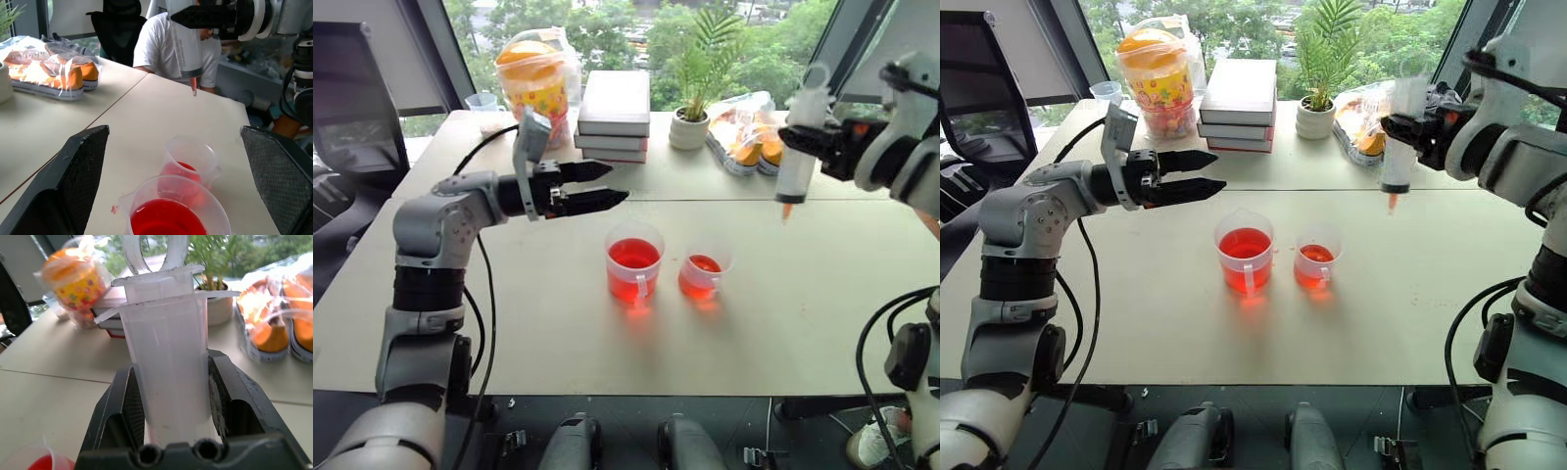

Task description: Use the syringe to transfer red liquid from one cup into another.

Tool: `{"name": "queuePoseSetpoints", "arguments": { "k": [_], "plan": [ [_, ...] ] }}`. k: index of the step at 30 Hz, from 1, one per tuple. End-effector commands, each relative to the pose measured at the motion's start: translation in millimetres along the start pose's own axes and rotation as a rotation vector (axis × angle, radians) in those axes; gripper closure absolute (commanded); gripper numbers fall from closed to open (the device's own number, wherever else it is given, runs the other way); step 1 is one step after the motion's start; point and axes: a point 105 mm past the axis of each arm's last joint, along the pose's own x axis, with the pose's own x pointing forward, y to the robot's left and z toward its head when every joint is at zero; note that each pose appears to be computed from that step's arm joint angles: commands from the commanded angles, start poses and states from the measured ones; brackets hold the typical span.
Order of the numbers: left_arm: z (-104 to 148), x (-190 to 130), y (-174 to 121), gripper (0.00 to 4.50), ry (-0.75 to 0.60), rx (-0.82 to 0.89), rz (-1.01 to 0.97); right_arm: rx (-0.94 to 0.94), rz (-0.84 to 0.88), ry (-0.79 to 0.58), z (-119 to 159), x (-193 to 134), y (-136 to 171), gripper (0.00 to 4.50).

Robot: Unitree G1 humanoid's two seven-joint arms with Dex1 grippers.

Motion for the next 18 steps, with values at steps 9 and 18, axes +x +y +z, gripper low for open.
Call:
{"name": "queuePoseSetpoints", "arguments": {
  "k": [9, 18],
  "plan": [
    [8.4, -8.1, -7.8, 0.08, -0.026, 0.059, 0.045, 0.097, -0.216, 0.591, -119.9, 12.7, -68.8, 3.1],
    [6.1, -14.6, -11.8, 0.0, -0.015, 0.049, 0.072, 0.173, -0.215, 0.665, -140.3, 19.8, -74.3, 1.67]
  ]
}}
